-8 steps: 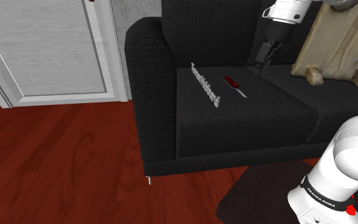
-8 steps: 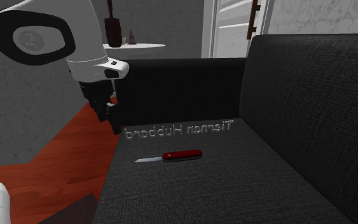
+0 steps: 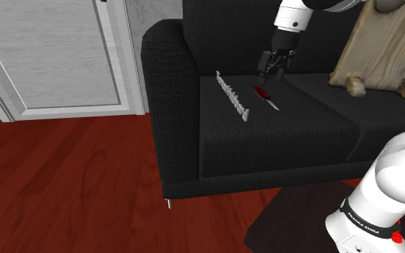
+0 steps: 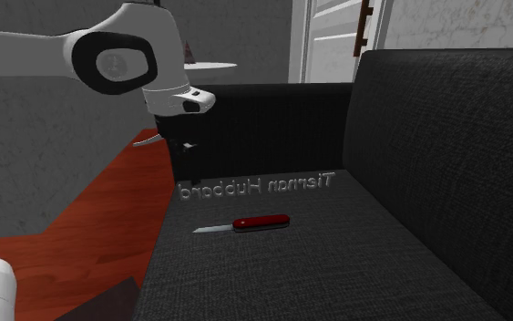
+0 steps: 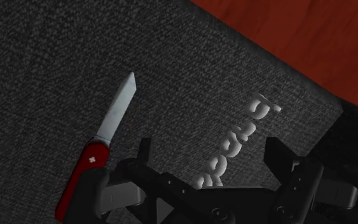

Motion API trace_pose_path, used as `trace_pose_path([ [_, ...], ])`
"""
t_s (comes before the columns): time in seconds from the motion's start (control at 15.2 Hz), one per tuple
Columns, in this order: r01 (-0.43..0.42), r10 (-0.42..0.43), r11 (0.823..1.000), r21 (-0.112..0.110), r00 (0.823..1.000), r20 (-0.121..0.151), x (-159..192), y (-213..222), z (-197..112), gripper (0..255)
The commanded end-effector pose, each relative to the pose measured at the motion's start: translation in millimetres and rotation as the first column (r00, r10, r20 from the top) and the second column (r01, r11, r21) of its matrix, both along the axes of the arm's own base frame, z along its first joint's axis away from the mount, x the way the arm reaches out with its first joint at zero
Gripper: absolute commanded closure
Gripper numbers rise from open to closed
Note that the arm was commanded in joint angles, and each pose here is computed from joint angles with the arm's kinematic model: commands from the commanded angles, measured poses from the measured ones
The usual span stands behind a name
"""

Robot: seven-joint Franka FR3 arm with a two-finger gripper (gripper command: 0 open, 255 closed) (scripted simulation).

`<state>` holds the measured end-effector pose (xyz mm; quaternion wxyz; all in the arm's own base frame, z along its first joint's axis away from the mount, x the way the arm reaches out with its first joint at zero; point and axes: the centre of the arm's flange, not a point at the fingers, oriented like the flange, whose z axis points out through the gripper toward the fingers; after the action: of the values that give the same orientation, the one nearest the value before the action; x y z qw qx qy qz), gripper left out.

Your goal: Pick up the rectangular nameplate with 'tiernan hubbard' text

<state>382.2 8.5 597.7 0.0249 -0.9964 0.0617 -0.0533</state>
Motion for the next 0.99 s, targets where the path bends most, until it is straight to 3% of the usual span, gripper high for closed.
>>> trace_pose_path([
  [0.0, 0.069, -0.069, 0.998, -0.009, 0.998, -0.006, 28, 6, -3, 0],
  [0.2, 0.167, -0.167, 0.986, -0.024, 0.986, -0.014, 68, 8, -11, 0],
  [0.46, 0.294, -0.295, 0.955, -0.046, 0.955, -0.023, 121, 3, -22, 0],
  [0.66, 0.386, -0.388, 0.921, -0.063, 0.921, -0.027, 161, -5, -30, 0],
  [0.92, 0.502, -0.506, 0.861, -0.086, 0.862, -0.03, 211, -21, -42, 0],
])
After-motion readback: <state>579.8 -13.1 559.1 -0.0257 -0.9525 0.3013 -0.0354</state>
